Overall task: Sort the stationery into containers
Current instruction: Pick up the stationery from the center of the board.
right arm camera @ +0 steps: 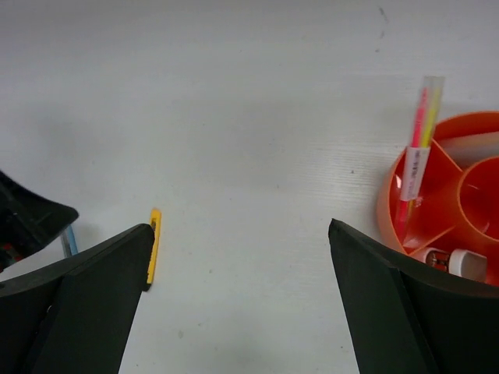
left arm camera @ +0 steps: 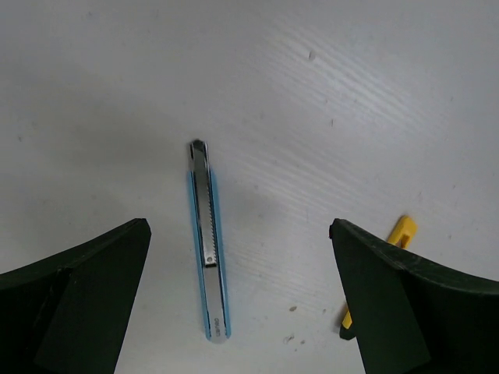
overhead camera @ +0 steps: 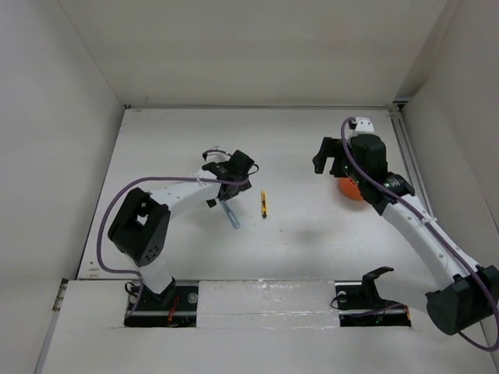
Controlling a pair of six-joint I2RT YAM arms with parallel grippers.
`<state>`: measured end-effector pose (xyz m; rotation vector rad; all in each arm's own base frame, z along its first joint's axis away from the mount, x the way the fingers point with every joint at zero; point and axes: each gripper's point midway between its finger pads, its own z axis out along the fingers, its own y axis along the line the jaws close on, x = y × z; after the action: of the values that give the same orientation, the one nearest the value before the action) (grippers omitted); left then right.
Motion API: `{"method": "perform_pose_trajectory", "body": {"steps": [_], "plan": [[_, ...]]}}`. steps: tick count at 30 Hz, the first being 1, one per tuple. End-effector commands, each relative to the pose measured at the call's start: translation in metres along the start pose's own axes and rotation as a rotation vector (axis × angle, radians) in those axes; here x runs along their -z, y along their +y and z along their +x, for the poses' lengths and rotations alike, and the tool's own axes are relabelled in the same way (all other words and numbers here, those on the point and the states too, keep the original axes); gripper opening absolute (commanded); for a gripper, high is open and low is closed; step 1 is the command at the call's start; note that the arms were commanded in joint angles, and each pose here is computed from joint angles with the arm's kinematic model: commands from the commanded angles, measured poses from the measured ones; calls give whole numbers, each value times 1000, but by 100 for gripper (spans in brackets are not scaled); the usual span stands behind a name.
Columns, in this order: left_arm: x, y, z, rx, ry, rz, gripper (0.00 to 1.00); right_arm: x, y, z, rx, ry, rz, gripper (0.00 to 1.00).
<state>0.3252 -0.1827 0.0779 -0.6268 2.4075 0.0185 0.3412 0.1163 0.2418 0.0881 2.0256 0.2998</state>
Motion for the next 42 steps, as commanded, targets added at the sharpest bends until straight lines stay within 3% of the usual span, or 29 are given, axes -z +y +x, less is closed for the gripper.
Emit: {"method": "perform_pose_trajectory", "body": {"steps": [1,10,18,19,24,29,30,31,32,33,34,38,42], "plan": [[11,0,27,32,77,-10,100,1,29,-13,115,-48,-145,100],[2,47,78,56,200,-128,100,13,43,-15,155,-74,-209,100],[6,46,122,-8,270,-173,90,21,46,-27,160,-107,-219,99],[4,46,125,-16,284,-189,86,24,48,-29,160,-113,-231,99],[-3,54,139,-15,318,-206,49,30,48,-33,157,-137,-238,99],[-20,70,136,16,300,-249,49,31,46,-32,153,-134,-251,99],[-22,70,137,21,297,-240,40,31,46,-32,153,-134,-251,99],[-23,68,137,14,296,-229,40,32,48,-31,154,-132,-260,99],[-21,66,135,17,293,-221,34,32,48,-31,154,-131,-260,99],[-23,62,134,14,289,-204,14,32,48,-31,154,-131,-260,99],[-23,56,135,-11,297,-168,2,29,48,-31,154,-131,-260,99],[-21,41,106,-66,193,-159,0,21,52,-31,149,-126,-318,99],[16,6,48,-116,-55,-54,0,6,57,-14,106,-50,-466,96]]}}
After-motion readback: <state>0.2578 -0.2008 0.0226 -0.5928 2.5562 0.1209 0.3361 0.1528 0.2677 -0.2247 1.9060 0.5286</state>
